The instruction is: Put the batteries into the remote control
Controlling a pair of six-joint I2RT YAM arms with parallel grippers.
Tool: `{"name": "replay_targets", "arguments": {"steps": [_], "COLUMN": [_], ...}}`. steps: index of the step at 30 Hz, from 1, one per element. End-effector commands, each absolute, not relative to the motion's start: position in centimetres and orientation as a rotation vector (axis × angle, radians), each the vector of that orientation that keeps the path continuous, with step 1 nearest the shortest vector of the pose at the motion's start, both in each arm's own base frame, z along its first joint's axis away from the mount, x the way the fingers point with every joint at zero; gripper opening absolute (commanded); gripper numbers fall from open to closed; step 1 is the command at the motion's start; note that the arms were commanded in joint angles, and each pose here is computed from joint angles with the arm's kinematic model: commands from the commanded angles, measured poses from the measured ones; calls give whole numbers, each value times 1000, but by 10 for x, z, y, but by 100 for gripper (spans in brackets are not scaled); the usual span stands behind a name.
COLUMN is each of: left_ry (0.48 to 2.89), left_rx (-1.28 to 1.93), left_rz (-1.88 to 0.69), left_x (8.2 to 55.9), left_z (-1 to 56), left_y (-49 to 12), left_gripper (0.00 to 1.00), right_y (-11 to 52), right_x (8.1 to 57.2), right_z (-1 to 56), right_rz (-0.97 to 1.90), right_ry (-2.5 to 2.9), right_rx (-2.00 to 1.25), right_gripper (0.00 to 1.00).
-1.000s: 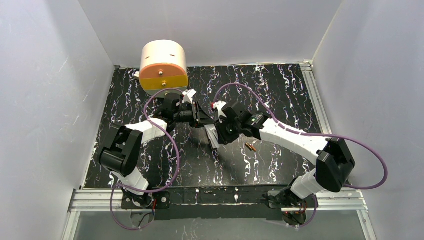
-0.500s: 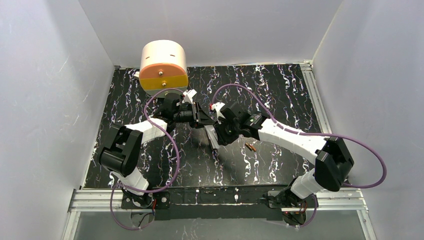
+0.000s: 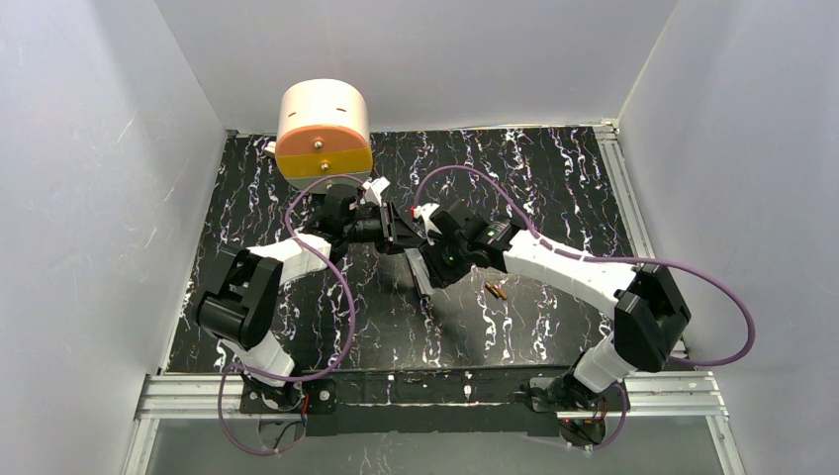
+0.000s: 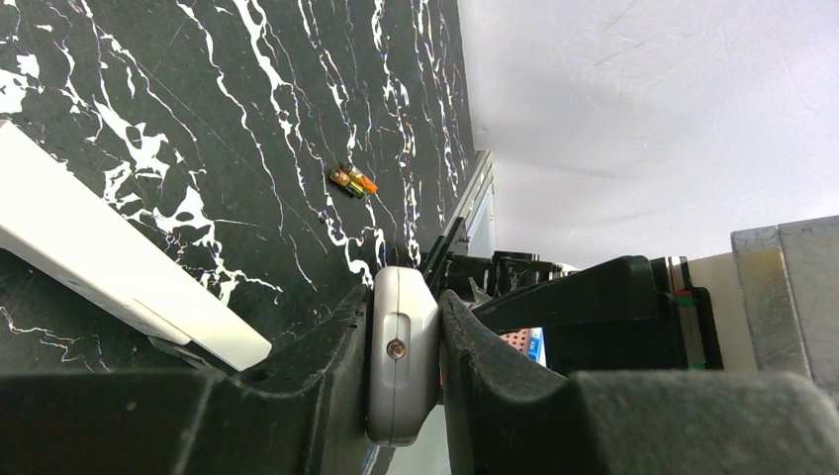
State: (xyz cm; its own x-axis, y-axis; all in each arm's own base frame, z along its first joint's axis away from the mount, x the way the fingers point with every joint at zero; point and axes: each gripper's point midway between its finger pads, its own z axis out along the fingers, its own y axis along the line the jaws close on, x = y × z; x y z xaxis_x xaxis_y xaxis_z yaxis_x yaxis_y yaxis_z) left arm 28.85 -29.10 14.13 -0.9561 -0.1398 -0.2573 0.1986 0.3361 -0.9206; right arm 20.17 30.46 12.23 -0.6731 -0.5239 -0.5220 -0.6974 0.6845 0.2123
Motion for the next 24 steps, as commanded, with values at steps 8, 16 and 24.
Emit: {"name": "replay_targets", "arguments": {"steps": [8, 16, 24], "left_ry": [2268, 2296, 2323], "left_rx": [109, 93, 72], "left_rz": [-1778, -1794, -1794], "left_x": [275, 274, 274], "left_z": [178, 175, 171], "left_y": [-299, -300, -299], "left_gripper": [0, 0, 0], "right_y": [312, 314, 316], "right_x": [211, 214, 218], "right_z": [128, 133, 143], "right_rz": [532, 534, 546], "right_ry": [2466, 2451, 2425], "right_rx": [-958, -947, -906], "right_gripper": [42, 46, 52]}}
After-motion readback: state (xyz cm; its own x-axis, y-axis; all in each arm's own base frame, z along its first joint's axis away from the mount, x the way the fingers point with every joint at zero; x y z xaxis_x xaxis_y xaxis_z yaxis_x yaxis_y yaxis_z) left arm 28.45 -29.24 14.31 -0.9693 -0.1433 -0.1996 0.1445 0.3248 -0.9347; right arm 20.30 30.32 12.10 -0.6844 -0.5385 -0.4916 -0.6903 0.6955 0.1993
